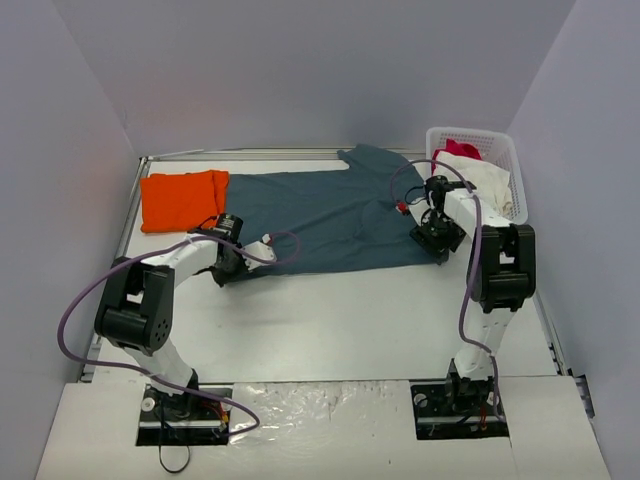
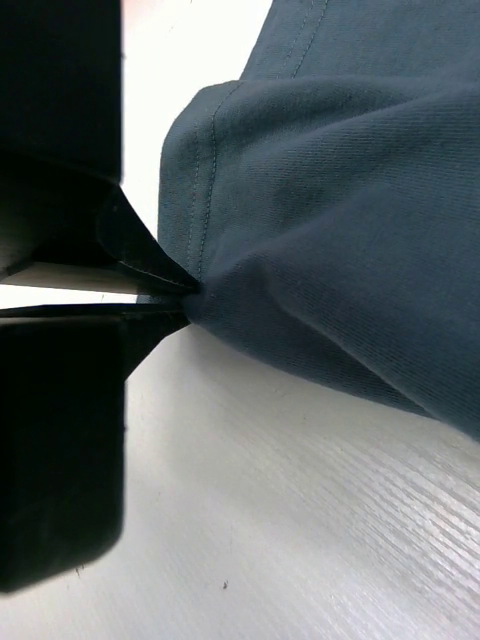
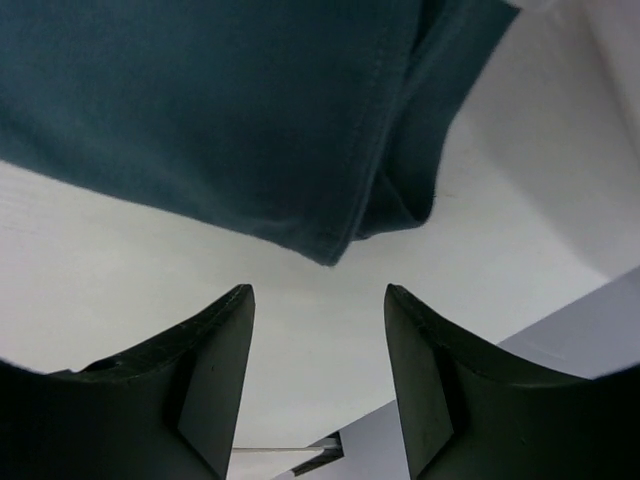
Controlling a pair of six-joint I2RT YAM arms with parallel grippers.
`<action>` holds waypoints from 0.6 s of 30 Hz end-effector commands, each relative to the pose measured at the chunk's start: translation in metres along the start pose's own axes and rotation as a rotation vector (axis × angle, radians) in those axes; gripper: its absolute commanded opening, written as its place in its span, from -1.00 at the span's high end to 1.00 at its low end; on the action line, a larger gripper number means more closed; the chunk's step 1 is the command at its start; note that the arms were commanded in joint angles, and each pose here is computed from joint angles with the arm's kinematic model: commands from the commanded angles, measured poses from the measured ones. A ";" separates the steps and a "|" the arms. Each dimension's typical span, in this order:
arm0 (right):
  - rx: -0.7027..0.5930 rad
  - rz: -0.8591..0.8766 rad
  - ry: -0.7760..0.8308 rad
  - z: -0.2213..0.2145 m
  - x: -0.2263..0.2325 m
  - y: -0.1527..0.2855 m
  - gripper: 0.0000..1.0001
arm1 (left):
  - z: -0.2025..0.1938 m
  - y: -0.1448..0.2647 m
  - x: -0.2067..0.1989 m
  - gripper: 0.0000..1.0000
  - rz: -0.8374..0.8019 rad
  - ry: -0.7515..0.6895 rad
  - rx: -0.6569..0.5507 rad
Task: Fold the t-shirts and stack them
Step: Fold the flattened tshirt in 1/3 of the way
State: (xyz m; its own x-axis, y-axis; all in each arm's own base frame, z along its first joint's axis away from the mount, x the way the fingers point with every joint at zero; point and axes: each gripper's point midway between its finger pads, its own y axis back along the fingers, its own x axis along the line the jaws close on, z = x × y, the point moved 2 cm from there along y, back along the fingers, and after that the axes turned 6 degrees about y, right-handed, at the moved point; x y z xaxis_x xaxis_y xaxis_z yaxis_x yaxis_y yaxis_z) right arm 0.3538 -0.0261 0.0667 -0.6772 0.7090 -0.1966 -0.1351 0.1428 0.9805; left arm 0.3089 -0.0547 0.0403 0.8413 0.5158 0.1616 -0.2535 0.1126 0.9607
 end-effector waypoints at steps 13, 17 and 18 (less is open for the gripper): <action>0.048 0.110 0.078 -0.001 -0.002 -0.039 0.05 | -0.004 -0.001 -0.012 0.95 -0.029 0.013 0.005; 0.072 0.123 0.080 -0.012 0.003 -0.041 1.00 | -0.002 0.000 -0.010 0.95 -0.026 0.016 0.005; 0.071 0.121 0.076 -0.013 0.002 -0.040 1.00 | -0.002 0.000 -0.010 0.95 -0.027 0.017 0.006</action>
State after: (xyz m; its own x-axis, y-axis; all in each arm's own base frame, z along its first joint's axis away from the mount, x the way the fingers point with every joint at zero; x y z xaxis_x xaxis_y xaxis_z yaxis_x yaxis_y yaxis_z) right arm 0.3633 -0.0351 0.0282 -0.7314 0.6723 -0.1139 -0.0539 0.1095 0.9925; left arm 0.3086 -0.0554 0.0406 0.8361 0.5229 0.1659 -0.2586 0.1089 0.9598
